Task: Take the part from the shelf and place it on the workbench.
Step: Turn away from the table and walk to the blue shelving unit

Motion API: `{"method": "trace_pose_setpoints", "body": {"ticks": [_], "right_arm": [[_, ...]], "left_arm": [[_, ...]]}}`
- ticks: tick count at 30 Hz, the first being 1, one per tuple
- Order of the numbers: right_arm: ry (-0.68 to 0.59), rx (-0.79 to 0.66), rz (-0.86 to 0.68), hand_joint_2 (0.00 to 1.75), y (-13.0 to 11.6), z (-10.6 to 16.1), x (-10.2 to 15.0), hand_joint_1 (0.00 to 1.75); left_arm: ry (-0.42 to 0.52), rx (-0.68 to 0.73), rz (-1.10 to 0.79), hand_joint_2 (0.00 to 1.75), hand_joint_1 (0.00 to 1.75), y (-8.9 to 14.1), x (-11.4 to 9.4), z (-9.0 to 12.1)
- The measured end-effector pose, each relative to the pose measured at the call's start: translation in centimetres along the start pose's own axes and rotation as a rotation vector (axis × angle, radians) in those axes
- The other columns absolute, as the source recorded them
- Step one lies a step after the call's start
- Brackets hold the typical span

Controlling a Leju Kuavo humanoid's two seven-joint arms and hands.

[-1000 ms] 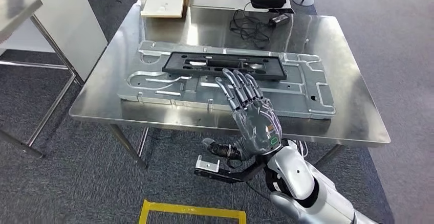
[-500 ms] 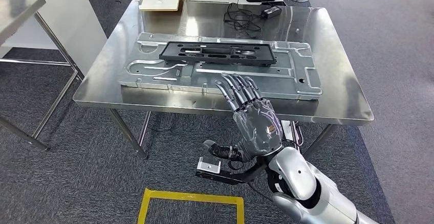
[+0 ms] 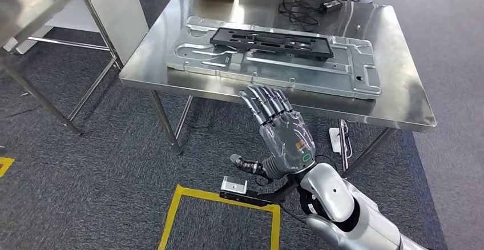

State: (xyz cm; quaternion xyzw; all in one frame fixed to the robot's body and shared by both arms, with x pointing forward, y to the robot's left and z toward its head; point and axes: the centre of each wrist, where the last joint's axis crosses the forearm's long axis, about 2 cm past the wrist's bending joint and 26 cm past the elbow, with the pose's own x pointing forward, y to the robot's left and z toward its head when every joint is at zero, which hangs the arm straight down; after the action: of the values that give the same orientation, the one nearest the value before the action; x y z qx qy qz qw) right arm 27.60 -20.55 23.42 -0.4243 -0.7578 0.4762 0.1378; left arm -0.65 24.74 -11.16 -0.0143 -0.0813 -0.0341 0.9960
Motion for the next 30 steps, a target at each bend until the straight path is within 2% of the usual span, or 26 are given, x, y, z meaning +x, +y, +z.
{"method": "trace_pose_setpoints", "body": {"ticks": [3, 12, 22, 30], "right_arm": [[0.010, 0.029, -0.011, 1.75, 0.3, 0.5, 0.0, 0.00], [0.069, 0.142, -0.062, 1.75, 2.2, 3.2, 0.5, 0.00], [0.127, 0.233, -0.084, 1.75, 4.0, 6.1, 0.8, 0.00], [0.158, 0.254, -0.089, 1.75, 4.4, 6.6, 0.6, 0.00]], "left_arm": [[-0.011, -0.001, 0.004, 1.75, 0.00, -0.1, 0.2, 0.0], [-0.028, -0.009, 0.012, 1.75, 0.00, -0.7, 0.9, -0.1], [-0.026, 0.005, 0.010, 1.75, 0.00, -0.1, 0.9, -0.1], [-0.013, 0.012, 0.009, 1.75, 0.00, 0.1, 0.4, 0.0]]}}
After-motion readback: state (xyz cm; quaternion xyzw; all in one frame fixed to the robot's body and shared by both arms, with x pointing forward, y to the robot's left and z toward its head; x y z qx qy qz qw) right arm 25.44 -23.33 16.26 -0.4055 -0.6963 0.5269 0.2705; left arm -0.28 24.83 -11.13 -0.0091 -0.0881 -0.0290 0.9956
